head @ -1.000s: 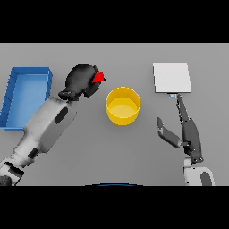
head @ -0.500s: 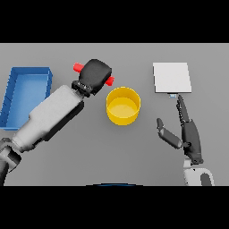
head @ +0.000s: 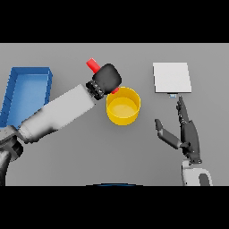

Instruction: Pick up the red beaker and tilt it to pour out 1 green nut into yellow bowl. Pick up the yellow bowl and place it on the metallic measuring scale.

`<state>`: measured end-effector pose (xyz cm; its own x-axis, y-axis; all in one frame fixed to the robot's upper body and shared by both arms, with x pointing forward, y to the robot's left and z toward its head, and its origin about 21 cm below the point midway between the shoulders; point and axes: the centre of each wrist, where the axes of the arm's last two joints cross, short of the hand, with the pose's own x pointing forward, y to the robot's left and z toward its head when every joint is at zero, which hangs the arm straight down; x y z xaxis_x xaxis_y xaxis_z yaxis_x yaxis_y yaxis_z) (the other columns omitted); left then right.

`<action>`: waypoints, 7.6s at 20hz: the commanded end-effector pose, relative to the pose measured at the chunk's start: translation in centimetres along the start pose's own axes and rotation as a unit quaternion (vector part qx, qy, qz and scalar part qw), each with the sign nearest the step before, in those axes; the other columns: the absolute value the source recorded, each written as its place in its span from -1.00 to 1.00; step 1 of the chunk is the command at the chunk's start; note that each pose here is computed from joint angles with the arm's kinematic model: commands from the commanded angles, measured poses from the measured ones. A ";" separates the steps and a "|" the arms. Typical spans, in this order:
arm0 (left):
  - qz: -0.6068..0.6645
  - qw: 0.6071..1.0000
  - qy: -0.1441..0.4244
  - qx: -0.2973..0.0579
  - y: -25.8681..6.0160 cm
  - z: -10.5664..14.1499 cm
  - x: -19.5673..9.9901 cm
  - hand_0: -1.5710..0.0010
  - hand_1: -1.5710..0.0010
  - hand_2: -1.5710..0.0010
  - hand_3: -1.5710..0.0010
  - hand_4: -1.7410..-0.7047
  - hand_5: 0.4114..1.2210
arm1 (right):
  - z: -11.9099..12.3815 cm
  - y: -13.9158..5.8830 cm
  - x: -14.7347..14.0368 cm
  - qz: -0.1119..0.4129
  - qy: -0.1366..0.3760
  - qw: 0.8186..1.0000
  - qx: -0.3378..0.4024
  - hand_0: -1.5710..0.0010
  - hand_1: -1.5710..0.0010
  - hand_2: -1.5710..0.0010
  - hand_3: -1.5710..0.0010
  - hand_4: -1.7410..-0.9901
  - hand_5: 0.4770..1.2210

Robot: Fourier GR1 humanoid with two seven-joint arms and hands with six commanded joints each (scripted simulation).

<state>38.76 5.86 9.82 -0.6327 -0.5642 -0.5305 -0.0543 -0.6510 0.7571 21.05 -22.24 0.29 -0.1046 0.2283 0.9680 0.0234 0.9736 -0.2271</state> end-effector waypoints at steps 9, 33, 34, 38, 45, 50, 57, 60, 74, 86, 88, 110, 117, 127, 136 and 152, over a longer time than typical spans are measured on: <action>-0.150 0.988 -0.016 -0.027 2.4 -1.0 0.1 -1.00 -1.00 -1.00 -0.99 -0.99 1.00 | -0.2 -0.1 -0.1 0.028 0.003 1.000 -0.006 1.00 1.00 1.00 1.00 0.31 -0.71; 0.035 0.976 0.207 0.064 12.1 4.3 -19.2 -1.00 -1.00 -0.97 -0.76 -0.97 1.00 | -0.8 0.3 -0.2 0.002 -0.016 1.000 0.005 1.00 1.00 1.00 1.00 0.44 -0.69; 0.093 0.962 0.247 0.068 11.1 5.0 -20.8 -1.00 -1.00 -0.98 -0.74 -0.98 1.00 | -0.7 0.3 -0.2 0.005 -0.016 1.000 0.008 1.00 1.00 1.00 1.00 0.42 -0.69; 0.290 0.903 0.294 0.118 4.7 7.9 -25.0 -1.00 -1.00 -0.99 -0.78 -0.99 1.00 | -0.9 -0.2 -0.3 0.005 -0.027 1.000 0.010 1.00 1.00 1.00 1.00 0.38 -0.70; 0.488 0.753 0.400 0.187 -5.3 12.4 -25.5 -1.00 -1.00 -1.00 -0.84 -1.00 1.00 | -1.0 -0.2 -0.7 0.023 -0.029 0.999 0.021 1.00 1.00 1.00 1.00 0.41 -0.66; 0.559 0.661 0.468 0.177 -10.7 14.3 -21.0 -1.00 -1.00 -1.00 -0.85 -1.00 1.00 | -0.9 -0.3 -0.3 0.039 -0.029 0.998 0.034 1.00 1.00 1.00 1.00 0.42 -0.54; 0.603 0.608 0.496 0.147 -15.6 16.1 -14.8 -1.00 -1.00 -1.00 -0.88 -1.00 1.00 | -0.5 -0.3 -0.5 0.040 -0.027 0.998 0.034 1.00 1.00 1.00 1.00 0.40 -0.50; 0.608 0.599 0.502 0.141 -16.2 16.1 -13.6 -1.00 -1.00 -1.00 -0.94 -1.00 0.95 | -0.9 -0.4 -0.4 0.040 -0.027 0.998 0.036 1.00 1.00 1.00 1.00 0.40 -0.49; 0.636 0.649 0.417 0.003 -16.8 18.2 -12.4 0.51 0.61 0.60 0.62 0.72 -0.29 | -0.3 -0.5 -0.4 0.042 -0.028 0.998 0.034 1.00 1.00 1.00 1.00 0.48 -0.49; 0.651 0.641 0.403 0.060 -16.1 17.3 -13.0 0.97 0.97 0.97 0.97 0.86 -0.32 | -2.1 0.1 1.1 0.108 -0.053 0.988 0.099 1.00 1.00 1.00 1.00 0.49 -0.38; 0.654 0.638 0.403 0.057 -16.3 17.3 -12.7 0.98 0.98 0.98 0.98 0.85 -0.29 | -3.1 0.2 2.1 0.142 -0.067 0.978 0.136 1.00 1.00 1.00 1.00 0.39 -0.38; 0.654 0.642 0.396 0.054 -16.1 17.2 -13.1 1.00 1.00 1.00 1.00 0.83 -0.23 | -12.8 5.4 6.2 0.472 -0.146 0.751 0.439 1.00 1.00 1.00 1.00 0.32 -0.44; 0.653 0.645 0.394 0.056 -16.1 17.3 -13.5 1.00 1.00 1.00 1.00 0.82 -0.20 | -13.7 6.9 5.2 0.490 -0.120 0.716 0.483 1.00 1.00 1.00 1.00 0.21 -0.48; 0.650 0.648 0.393 0.058 -15.9 16.9 -13.3 1.00 1.00 1.00 1.00 0.83 -0.22 | -14.0 8.5 4.5 0.535 -0.092 0.675 0.500 0.98 0.95 0.91 0.88 0.07 -0.17; 0.650 0.646 0.396 0.063 -15.8 17.8 -13.4 1.00 1.00 1.00 1.00 0.82 -0.22 | -14.1 8.3 5.2 0.532 -0.076 0.652 0.536 -0.65 -0.62 -0.61 -0.30 -0.75 0.82; 0.648 0.648 0.394 0.065 -15.4 18.0 -13.3 1.00 1.00 1.00 1.00 0.82 -0.23 | -15.0 4.7 12.8 0.554 -0.097 0.674 0.479 -0.99 -0.99 -0.97 -0.67 -0.96 0.99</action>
<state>34.11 32.54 12.15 0.3768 -0.7122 0.5923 0.0303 0.6486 0.7606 34.73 -14.70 13.26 -0.6816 0.7190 0.1360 -0.4477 -0.2627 -0.8547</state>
